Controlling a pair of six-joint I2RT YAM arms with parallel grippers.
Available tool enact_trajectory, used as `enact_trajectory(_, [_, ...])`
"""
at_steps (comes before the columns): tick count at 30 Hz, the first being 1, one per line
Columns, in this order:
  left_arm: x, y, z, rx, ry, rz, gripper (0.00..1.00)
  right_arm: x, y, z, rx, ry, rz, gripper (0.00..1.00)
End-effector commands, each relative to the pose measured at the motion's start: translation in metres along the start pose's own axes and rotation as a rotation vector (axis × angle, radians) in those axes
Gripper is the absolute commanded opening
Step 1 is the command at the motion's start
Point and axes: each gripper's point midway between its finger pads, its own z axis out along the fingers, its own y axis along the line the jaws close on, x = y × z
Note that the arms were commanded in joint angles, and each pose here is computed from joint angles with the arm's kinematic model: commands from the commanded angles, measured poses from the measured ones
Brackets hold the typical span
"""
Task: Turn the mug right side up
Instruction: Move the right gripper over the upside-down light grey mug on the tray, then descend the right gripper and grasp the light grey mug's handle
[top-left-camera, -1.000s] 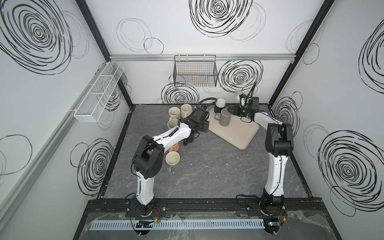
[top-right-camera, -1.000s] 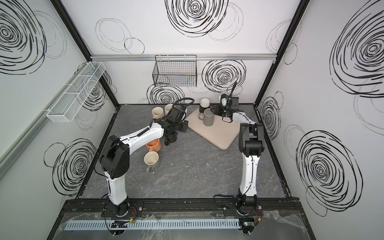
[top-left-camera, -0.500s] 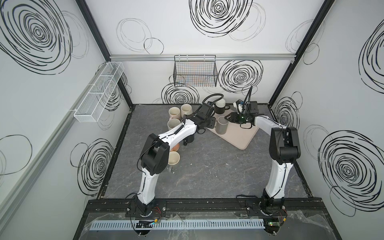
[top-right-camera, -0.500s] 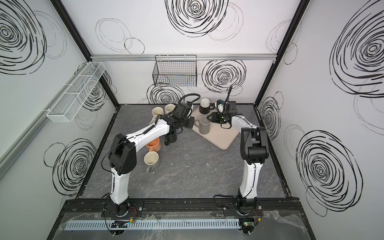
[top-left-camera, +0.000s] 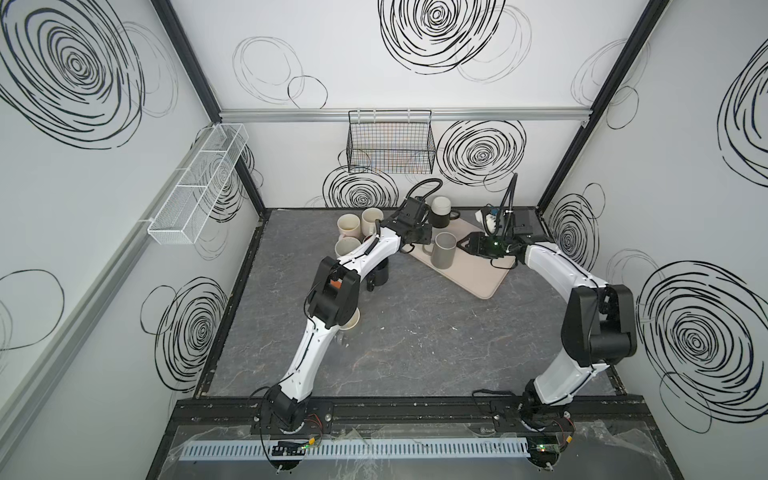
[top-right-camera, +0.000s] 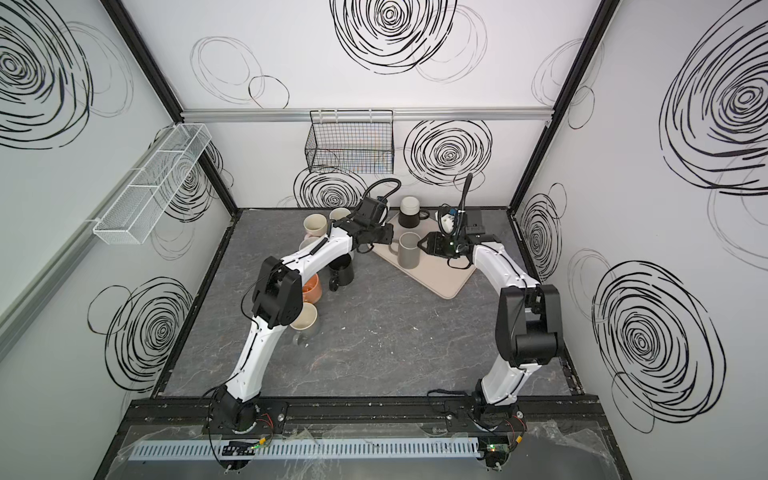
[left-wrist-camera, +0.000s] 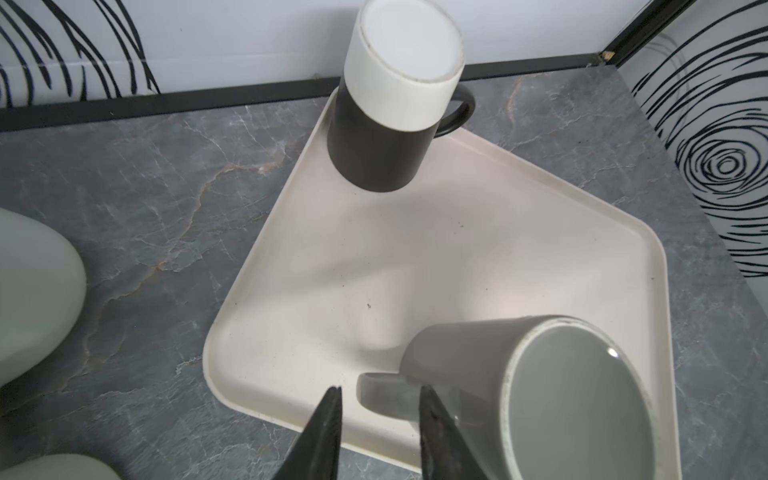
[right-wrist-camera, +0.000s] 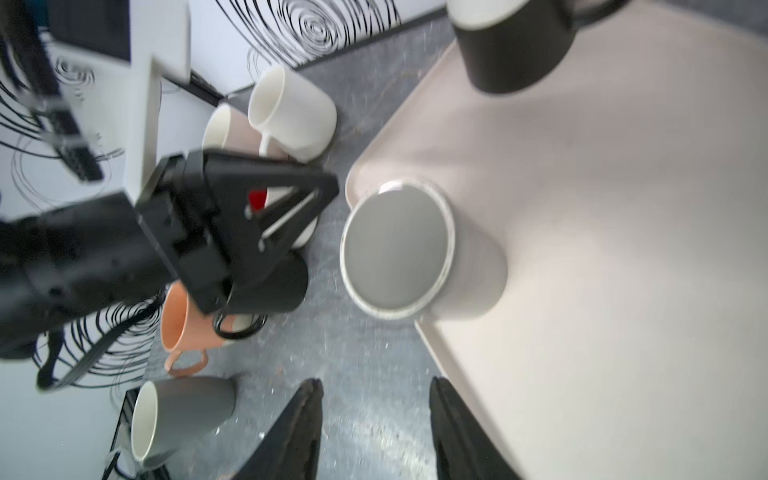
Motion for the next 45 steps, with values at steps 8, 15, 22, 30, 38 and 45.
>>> enact_trajectory(8, [-0.005,-0.006,0.026,0.111,-0.021,-0.064,0.32,0.063,0.029,0.025,-0.018,0.091,0.010,0.44])
enact_trajectory(15, [0.012,-0.016,0.021,0.143,0.035,-0.056,0.32,0.053,0.016,0.046,0.026,0.157,0.038,0.43])
enact_trajectory(22, [0.040,-0.027,0.004,0.156,0.099,-0.030,0.32,0.037,-0.004,0.049,0.075,0.150,0.067,0.41])
enact_trajectory(30, [0.075,-0.064,-0.020,0.257,0.123,-0.033,0.32,0.021,-0.031,0.024,0.125,0.089,0.109,0.43])
enact_trajectory(38, [0.083,-0.098,-0.039,0.329,0.099,-0.042,0.34,0.020,-0.027,0.008,0.186,0.066,0.123,0.51])
enact_trajectory(45, [0.085,-0.067,-0.065,0.266,0.058,-0.077,0.34,0.031,-0.012,0.010,0.336,0.014,0.105,0.62])
